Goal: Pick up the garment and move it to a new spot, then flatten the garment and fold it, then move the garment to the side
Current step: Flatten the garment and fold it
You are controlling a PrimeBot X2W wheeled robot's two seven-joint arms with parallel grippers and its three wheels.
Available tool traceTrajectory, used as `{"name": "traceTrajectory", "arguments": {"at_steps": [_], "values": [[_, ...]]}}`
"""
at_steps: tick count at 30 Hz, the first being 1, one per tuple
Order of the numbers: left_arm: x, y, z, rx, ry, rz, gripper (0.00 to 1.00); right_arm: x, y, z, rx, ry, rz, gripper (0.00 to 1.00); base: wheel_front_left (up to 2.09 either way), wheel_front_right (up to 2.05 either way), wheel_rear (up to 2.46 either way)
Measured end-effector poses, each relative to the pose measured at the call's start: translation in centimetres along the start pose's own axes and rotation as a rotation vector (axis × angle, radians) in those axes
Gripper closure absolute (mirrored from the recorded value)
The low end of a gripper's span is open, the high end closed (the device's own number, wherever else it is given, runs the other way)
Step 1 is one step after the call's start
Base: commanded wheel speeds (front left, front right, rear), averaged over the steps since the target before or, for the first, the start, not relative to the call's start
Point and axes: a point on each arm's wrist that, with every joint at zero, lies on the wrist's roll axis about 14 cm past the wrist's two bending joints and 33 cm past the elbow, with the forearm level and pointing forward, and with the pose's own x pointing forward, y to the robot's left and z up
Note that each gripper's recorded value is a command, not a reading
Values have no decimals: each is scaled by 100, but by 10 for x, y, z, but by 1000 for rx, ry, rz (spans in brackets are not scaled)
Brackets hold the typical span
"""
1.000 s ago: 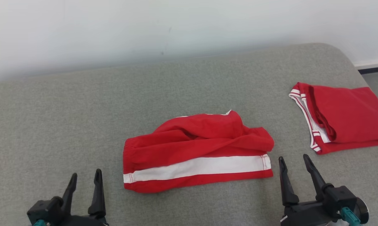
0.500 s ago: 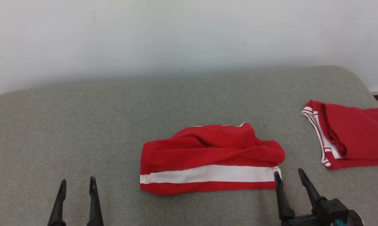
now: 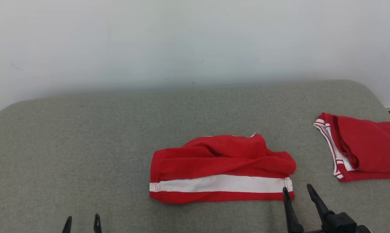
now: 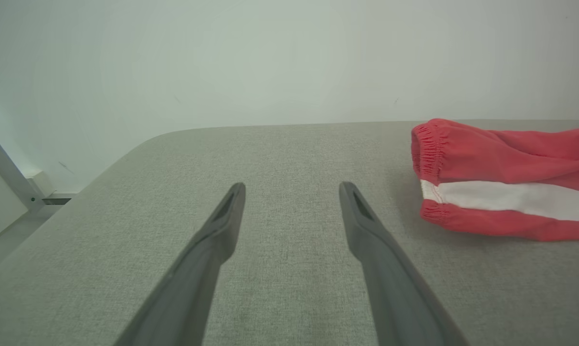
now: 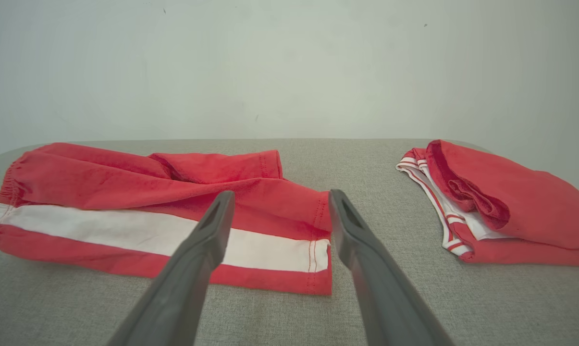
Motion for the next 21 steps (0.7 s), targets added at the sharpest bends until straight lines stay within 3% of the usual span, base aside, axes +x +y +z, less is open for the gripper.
{"name": "traceTrajectory", "arguments": {"at_steps": [21], "values": [[9,-8,-21,-19,66,-43,0,-1,-9,3,-1,-8,-28,0,0,0,0]]}}
